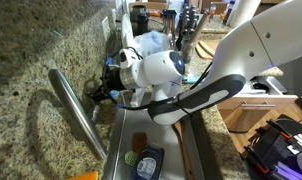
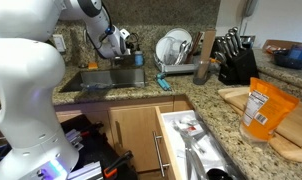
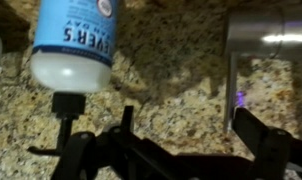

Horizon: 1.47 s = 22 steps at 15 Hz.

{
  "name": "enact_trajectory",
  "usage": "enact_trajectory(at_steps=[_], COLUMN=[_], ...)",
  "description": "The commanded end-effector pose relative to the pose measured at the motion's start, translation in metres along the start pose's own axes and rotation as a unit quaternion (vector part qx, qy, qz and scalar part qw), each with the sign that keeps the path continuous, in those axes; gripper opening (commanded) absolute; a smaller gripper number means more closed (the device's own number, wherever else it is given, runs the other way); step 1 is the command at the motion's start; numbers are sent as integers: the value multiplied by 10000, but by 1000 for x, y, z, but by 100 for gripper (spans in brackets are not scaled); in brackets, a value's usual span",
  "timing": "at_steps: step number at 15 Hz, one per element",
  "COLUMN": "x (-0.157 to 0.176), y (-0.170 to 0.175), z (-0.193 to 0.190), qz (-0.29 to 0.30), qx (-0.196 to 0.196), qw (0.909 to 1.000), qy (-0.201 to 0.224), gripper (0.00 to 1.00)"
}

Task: Push the faucet handle to the right, remove the orange packet from the top of the counter and place it in the open drawer, close the open drawer

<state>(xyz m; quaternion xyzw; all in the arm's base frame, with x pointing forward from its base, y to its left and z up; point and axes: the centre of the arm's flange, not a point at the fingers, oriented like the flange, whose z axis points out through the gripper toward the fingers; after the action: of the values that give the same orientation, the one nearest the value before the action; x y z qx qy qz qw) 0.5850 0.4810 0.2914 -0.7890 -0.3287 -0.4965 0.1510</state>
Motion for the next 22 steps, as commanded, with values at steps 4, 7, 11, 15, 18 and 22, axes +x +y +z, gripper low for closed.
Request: enact_trajectory(at_steps=[4,7,11,15,18,22], x=[32,27,35,50,87,118], y=[22,20,19,24,41,57], z=[6,12,5,-8,-59,-128], qz=[-83,-177,-65,157,-372,-324], qx=[-551,-644,-564,-618,-1125,-1407], qw=[9976,9968,9978,9971,9929,9869], qy=[413,429,346,422,73,-720], gripper=[100,100,100,100,100,100])
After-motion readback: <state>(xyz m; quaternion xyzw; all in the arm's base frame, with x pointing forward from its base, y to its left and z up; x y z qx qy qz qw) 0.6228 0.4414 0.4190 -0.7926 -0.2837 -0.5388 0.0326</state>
